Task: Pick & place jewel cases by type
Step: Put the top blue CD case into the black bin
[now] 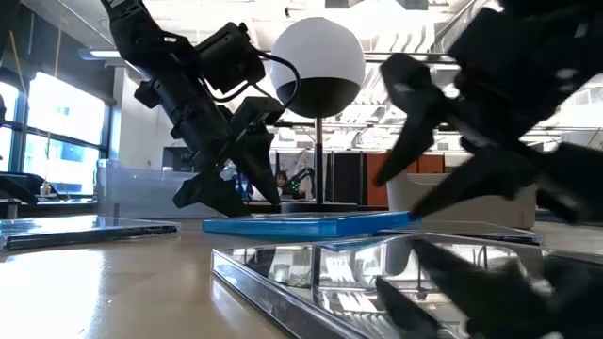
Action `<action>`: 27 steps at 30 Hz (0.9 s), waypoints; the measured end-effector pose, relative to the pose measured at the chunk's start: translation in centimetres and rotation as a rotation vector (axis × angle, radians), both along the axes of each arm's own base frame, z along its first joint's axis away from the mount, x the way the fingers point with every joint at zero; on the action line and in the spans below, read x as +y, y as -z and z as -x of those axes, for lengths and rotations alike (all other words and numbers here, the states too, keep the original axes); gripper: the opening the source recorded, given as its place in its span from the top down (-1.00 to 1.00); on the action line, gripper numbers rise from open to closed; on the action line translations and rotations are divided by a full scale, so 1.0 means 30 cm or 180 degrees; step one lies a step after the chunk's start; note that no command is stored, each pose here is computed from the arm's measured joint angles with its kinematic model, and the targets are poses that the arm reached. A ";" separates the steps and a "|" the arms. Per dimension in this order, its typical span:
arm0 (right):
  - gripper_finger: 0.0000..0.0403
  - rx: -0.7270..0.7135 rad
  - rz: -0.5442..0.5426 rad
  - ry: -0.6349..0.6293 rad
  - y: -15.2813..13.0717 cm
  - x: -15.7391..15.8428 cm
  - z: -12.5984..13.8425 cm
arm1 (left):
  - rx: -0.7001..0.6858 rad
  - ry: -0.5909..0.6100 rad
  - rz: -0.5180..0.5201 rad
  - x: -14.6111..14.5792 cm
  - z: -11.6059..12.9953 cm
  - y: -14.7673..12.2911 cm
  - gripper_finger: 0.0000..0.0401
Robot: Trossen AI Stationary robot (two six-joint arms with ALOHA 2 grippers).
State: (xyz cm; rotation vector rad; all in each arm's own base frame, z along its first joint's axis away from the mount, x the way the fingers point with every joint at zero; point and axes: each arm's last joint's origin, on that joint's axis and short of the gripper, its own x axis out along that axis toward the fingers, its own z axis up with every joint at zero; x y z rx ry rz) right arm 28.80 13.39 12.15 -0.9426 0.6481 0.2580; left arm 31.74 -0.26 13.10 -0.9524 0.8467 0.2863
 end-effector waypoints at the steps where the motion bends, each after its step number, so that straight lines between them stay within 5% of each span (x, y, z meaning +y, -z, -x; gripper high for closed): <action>1: 0.10 -0.0028 -0.0015 -0.0036 0.006 -0.004 -0.010 | 0.0001 0.0002 0.0010 -0.003 0.000 0.000 -0.20; 9: 0.10 0.0078 0.0143 -0.0234 0.075 0.001 -0.028 | -0.0006 0.0010 0.0045 -0.021 -0.002 -0.001 -0.20; 27: 0.11 -0.0051 0.0431 -0.0033 0.069 -0.038 -0.048 | -0.0089 0.0019 0.0194 -0.023 -0.008 -0.006 -0.20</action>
